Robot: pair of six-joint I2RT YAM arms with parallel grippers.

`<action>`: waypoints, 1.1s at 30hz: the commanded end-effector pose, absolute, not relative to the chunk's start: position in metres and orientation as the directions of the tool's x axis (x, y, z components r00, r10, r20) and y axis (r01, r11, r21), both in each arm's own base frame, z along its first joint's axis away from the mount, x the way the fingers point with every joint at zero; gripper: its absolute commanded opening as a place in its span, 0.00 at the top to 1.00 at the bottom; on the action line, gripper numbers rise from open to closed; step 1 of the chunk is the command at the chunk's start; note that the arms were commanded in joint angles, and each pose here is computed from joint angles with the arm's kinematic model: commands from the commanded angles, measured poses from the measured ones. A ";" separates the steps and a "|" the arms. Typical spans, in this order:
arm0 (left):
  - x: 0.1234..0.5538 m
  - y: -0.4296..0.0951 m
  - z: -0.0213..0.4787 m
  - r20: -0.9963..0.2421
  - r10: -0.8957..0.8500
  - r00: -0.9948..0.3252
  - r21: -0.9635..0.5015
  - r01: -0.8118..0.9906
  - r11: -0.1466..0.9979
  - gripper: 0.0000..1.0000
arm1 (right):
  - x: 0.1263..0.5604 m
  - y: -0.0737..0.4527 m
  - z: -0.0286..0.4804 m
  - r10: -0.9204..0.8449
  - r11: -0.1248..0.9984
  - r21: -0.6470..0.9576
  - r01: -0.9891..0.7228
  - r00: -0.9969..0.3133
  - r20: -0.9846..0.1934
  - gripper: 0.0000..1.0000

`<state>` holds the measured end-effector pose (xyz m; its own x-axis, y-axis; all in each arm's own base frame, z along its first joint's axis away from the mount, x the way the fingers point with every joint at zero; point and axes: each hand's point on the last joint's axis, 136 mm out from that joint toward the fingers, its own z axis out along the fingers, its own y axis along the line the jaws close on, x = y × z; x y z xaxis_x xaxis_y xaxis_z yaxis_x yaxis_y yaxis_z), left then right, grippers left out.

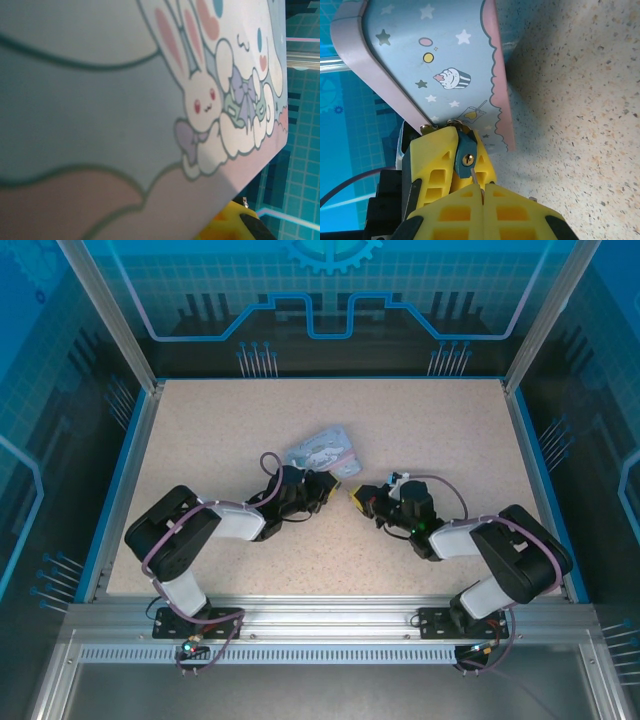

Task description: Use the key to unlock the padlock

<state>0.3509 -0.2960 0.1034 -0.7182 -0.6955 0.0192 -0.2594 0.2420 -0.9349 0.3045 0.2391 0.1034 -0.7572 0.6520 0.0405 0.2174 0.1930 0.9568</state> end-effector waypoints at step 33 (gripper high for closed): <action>0.365 -0.299 0.165 0.025 -0.722 -0.692 -0.980 -0.161 0.121 1.00 | 0.311 0.245 0.120 0.693 0.148 0.966 0.211 -0.719 0.050 1.00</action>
